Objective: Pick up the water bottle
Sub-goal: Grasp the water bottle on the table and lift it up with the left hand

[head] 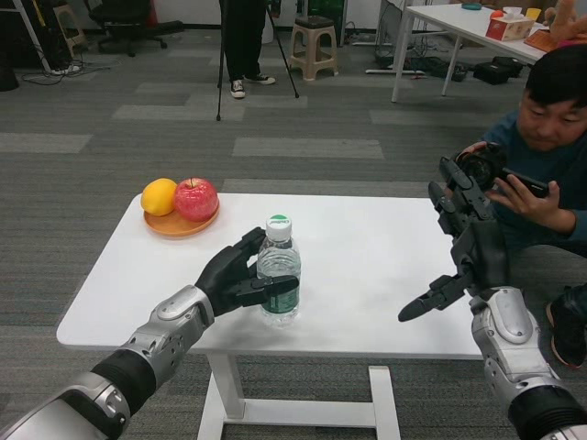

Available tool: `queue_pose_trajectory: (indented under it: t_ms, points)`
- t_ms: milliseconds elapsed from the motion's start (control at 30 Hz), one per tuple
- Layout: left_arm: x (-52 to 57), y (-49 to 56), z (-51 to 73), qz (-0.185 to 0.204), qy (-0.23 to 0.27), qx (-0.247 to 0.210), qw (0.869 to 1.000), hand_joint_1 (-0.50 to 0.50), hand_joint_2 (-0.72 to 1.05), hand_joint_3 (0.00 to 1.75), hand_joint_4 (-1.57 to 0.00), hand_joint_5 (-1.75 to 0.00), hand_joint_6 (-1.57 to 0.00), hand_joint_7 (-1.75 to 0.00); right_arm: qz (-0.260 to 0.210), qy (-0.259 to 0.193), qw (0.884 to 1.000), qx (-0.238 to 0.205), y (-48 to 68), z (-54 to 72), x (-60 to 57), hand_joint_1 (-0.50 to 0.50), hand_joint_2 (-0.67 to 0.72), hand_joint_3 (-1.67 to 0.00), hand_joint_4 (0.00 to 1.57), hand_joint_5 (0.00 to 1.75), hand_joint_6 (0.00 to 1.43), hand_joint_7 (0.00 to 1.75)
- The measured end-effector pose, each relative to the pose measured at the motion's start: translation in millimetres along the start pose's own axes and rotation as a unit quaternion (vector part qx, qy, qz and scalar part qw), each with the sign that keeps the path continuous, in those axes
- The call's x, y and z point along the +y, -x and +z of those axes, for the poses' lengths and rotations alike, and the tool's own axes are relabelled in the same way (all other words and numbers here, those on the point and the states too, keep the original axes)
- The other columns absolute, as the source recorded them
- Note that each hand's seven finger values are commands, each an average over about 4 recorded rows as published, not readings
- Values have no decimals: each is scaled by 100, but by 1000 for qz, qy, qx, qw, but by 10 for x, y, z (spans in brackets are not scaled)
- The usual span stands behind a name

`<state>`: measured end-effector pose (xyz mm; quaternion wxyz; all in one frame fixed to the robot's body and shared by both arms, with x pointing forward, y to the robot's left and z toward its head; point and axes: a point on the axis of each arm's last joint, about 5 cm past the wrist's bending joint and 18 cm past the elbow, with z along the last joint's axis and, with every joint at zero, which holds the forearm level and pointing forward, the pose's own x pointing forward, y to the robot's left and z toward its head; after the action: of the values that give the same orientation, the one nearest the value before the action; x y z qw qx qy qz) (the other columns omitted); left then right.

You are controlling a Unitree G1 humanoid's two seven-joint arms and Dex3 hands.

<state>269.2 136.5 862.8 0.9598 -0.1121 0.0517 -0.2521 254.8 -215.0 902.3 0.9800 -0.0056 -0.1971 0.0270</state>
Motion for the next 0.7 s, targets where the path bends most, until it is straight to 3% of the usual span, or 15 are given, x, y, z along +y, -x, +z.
queue_pose_trajectory:
  t_ms: [100, 367, 700]
  points:
    - [0, 2, 1, 1, -2, -3, 1000, 12, 96, 17, 0, -175, -58, -168, 0, 0, 1000, -1, 2, 1, 0, -50, 34, -8, 0, 0, 0, 10]
    - [15, 7, 25, 5, -6, -15, 1000, 19, 96, 17, 0, -175, -56, -168, 0, 0, 1000, -3, 2, 2, 1, -50, 34, -8, 0, 0, 0, 14]
    - [-9, -43, 273, -17, 14, -52, 998, 21, 96, 17, 0, -175, -55, -168, -1, 0, 1000, -2, 5, -1, 1, -50, 34, -8, 0, 0, 0, 14]
